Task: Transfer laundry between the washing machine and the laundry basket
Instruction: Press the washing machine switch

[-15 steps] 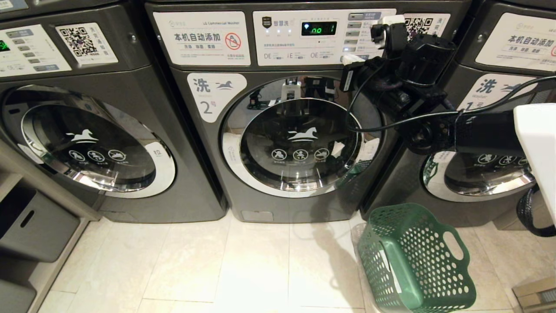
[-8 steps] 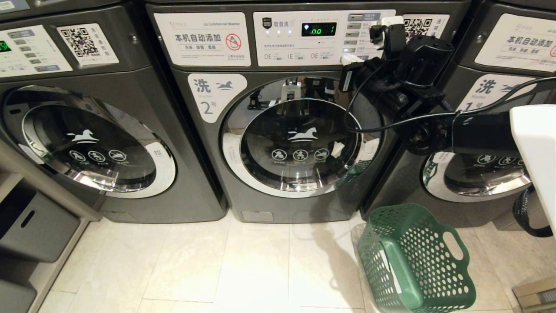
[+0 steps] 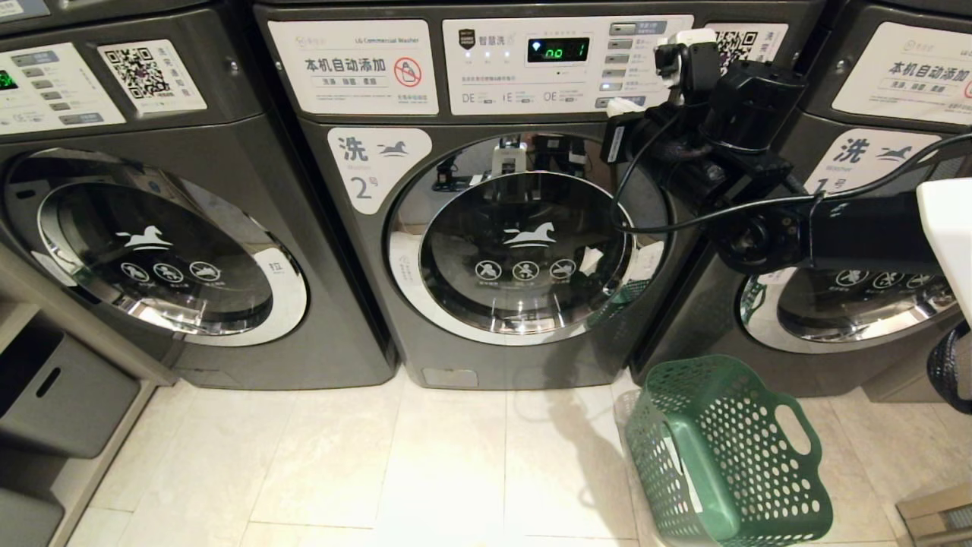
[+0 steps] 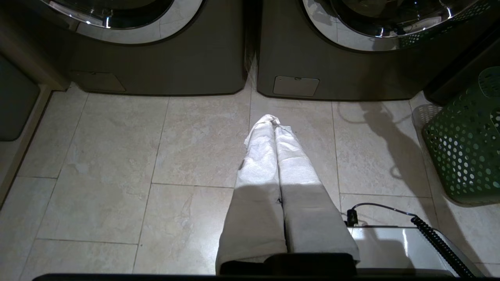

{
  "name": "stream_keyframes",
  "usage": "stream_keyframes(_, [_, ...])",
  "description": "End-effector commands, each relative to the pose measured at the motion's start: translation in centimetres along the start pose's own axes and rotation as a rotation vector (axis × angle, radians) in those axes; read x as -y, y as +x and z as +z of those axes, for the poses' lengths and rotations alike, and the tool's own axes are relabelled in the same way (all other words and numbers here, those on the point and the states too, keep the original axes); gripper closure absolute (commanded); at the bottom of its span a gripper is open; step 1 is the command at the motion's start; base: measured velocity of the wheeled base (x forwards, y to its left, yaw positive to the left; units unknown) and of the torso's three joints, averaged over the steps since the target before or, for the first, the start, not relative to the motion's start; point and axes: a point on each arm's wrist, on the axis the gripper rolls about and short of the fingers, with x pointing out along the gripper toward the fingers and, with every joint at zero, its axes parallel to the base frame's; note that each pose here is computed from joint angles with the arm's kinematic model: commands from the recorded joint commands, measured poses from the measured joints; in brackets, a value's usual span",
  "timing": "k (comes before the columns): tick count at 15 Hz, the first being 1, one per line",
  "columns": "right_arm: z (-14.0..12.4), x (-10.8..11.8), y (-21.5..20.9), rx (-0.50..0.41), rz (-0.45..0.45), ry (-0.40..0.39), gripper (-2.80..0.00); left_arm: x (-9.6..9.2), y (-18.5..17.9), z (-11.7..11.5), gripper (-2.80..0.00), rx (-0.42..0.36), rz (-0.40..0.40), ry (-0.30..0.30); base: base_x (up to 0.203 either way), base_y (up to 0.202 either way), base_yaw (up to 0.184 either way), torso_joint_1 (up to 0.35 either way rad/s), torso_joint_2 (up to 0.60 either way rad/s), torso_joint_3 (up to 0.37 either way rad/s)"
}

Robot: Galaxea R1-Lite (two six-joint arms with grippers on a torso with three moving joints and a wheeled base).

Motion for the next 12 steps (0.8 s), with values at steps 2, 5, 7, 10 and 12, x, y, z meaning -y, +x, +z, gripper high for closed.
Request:
stream_keyframes(2, [1.0, 0.1, -0.4, 0.015, 0.0, 0.0, 0.0, 0.0, 0.0, 0.0, 0.0, 0.0, 0.002, -0.001, 0.0, 0.0, 0.0, 0.0, 0.0, 0.0])
stream_keyframes(5, [0.9, 0.1, -0.4, 0.014, 0.0, 0.0, 0.0, 0.0, 0.0, 0.0, 0.0, 0.0, -0.001, 0.0, 0.0, 0.0, 0.0, 0.0, 0.0, 0.0])
stream_keyframes(7, [0.6, 0.1, -0.2, 0.012, 0.002, 0.002, 0.0, 0.0, 0.0, 0.0, 0.0, 0.0, 0.0, 0.0, 0.0, 0.0, 0.0, 0.0, 0.0, 0.0])
stream_keyframes(10, [0.1, 0.1, 0.0, 0.005, 0.0, -0.002, 0.0, 0.0, 0.0, 0.0, 0.0, 0.0, 0.002, -0.002, 0.0, 0.0, 0.0, 0.0, 0.0, 0.0])
stream_keyframes(12, [-0.2, 0.2, 0.1, 0.0, 0.001, -0.005, 0.0, 0.0, 0.0, 0.0, 0.0, 0.0, 0.0, -0.002, 0.0, 0.0, 0.0, 0.0, 0.0, 0.0])
